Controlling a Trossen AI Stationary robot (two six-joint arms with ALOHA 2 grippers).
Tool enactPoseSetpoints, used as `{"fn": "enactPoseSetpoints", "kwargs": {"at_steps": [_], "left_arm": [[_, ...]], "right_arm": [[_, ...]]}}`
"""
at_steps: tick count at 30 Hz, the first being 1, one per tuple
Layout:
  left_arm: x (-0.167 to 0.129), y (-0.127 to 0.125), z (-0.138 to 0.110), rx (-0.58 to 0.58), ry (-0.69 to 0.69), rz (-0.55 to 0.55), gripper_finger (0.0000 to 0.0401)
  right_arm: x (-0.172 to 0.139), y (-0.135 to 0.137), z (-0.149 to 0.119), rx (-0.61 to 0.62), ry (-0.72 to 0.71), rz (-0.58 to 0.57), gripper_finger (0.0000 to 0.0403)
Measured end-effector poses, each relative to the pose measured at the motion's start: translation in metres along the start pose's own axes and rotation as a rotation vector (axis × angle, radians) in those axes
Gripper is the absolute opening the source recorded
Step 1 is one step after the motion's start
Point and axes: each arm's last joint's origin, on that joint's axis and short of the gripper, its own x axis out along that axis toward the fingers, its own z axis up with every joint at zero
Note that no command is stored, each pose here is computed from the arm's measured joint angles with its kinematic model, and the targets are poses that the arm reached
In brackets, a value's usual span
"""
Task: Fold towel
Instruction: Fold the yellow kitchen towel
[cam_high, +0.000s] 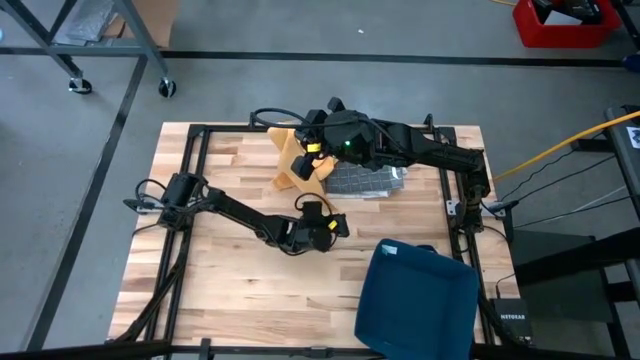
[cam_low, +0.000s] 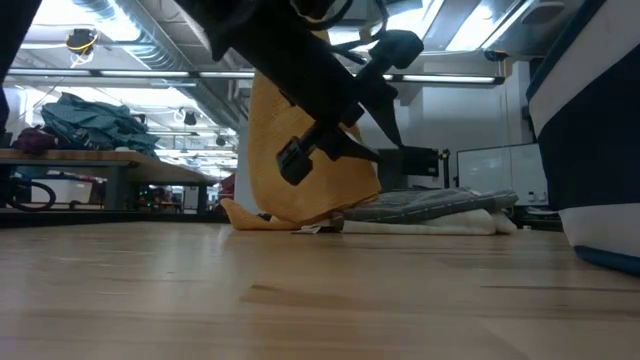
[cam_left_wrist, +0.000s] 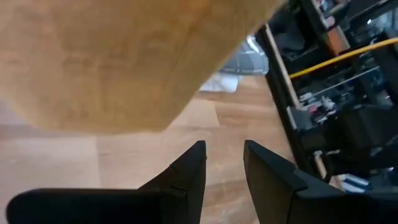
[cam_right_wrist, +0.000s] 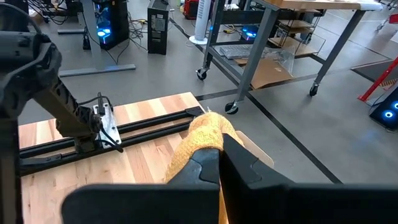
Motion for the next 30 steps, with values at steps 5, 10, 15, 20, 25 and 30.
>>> {"fn": "enactPoseSetpoints", "kwargs": {"at_steps": [5,10,15,20,25,30], "left_arm": [[0.007,-0.007,0.01,-0.082,-0.031,-0.06,0.01],[0.011,-0.011,0.018,-0.131,-0.106,-0.081,0.01],[0.011,-0.008,0.019,-0.11,-0.16,-0.045,0.01],[0.004,0.0,0.008,-0.075,-0.135,0.015,0.01],[-0.01,0.017,-0.004,-0.11,-0.18,0.12,0.01],[-0.027,0.03,-0.015,-0.128,-0.214,0.18,0.01]], "right_arm": [[0.0,0.0,0.0,0.0,-0.001,0.0,0.0001],[0.0,0.0,0.0,0.001,-0.001,0.0,0.0001],[0.0,0.0,0.0,-0.001,0.001,0.0,0.0001],[0.0,0.0,0.0,-0.004,0.003,-0.001,0.0001],[0.0,0.0,-0.001,-0.007,0.008,-0.001,0.0001],[0.0,0.0,-0.001,-0.008,0.009,-0.001,0.0001]]}}
